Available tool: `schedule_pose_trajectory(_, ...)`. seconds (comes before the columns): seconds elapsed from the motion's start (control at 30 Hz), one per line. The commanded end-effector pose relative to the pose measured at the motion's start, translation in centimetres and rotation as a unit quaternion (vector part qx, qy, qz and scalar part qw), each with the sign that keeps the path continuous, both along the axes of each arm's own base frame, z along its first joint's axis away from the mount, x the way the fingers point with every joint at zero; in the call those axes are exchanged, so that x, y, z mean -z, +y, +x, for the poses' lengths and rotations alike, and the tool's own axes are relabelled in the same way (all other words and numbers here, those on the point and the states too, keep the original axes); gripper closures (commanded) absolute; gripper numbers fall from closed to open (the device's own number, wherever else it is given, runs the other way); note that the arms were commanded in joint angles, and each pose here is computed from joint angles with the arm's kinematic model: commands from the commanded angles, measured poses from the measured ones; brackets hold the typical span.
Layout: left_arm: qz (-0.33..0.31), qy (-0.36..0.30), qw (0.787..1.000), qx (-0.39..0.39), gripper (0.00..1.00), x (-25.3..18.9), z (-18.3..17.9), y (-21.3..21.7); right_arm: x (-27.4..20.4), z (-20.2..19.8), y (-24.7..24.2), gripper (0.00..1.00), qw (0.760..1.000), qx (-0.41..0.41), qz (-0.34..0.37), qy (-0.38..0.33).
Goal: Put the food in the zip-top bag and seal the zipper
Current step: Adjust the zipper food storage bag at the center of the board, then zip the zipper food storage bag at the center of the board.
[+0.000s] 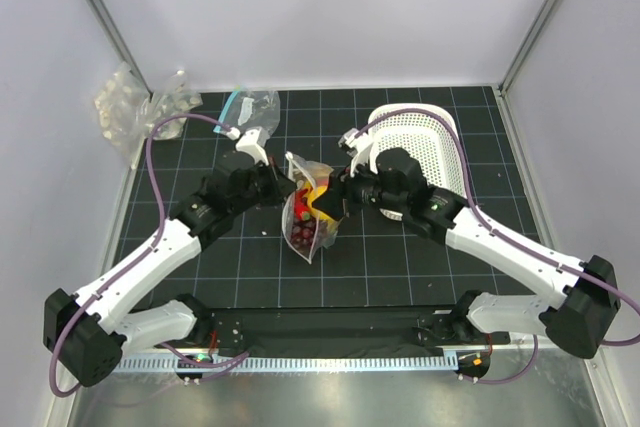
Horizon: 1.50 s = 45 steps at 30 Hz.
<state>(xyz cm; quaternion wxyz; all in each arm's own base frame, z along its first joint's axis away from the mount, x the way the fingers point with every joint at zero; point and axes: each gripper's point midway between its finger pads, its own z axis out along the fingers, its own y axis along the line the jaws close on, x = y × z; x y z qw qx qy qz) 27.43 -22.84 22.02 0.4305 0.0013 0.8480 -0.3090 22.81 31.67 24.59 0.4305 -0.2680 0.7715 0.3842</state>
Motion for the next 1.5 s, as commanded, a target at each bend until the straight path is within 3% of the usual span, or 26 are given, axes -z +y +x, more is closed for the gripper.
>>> schedule_pose_trajectory(0.0, -0.002, -0.051, 0.998, -0.032, 1.0, -2.1, 1.0, 1.3, -2.7, 0.3, -0.4, 0.39, 0.998, 0.002, 0.025, -0.06)
schedule_pose_trajectory(0.33, 0.036, -0.102, 0.992, -0.063, 0.99, -0.7, 2.8, 2.6, -2.4, 4.1, -4.9, 0.39, 0.987, 0.129, 0.007, -0.1)
schedule_pose_trajectory(0.5, 0.051, -0.17, 0.984, 0.001, 1.0, -1.7, 3.6, 0.7, -2.0, 5.3, -6.4, 0.39, 0.98, 0.174, -0.011, -0.101)
schedule_pose_trajectory(0.53, 0.042, -0.185, 0.979, 0.073, 1.0, -1.7, 2.5, -1.2, -2.0, 4.7, -5.9, 0.39, 0.984, 0.15, -0.002, -0.097)
schedule_pose_trajectory(0.6, 0.034, -0.244, 0.962, 0.117, 1.0, -2.9, 2.5, -2.7, -2.3, 4.6, -6.0, 0.37, 0.986, 0.135, 0.009, -0.098)
schedule_pose_trajectory(0.73, 0.037, -0.293, 0.94, 0.173, 1.0, -4.6, 2.7, -4.7, -2.9, 4.0, -6.2, 0.37, 0.987, 0.106, 0.007, -0.122)
schedule_pose_trajectory(0.87, 0.026, -0.314, 0.911, 0.268, 1.0, -5.0, 1.3, -7.2, -2.9, 4.4, -7.3, 0.37, 0.981, 0.126, -0.009, -0.149)
schedule_pose_trajectory(1.03, 0.008, -0.323, 0.894, 0.31, 1.0, -5.3, -0.5, -7.8, -2.2, 3.9, -6.8, 0.37, 0.975, 0.086, -0.009, -0.205)
schedule_pose_trajectory(1.3, 0.022, -0.353, 0.877, 0.326, 1.0, -6.3, -3.8, -7.7, -1.0, 4.0, -6.6, 0.31, 0.971, 0.064, -0.033, -0.226)
schedule_pose_trajectory(1.47, 0.042, -0.345, 0.877, 0.33, 1.0, -5.4, -3.9, -8.0, -0.5, 4.0, -5.8, 0.31, 0.972, 0.043, -0.034, -0.229)
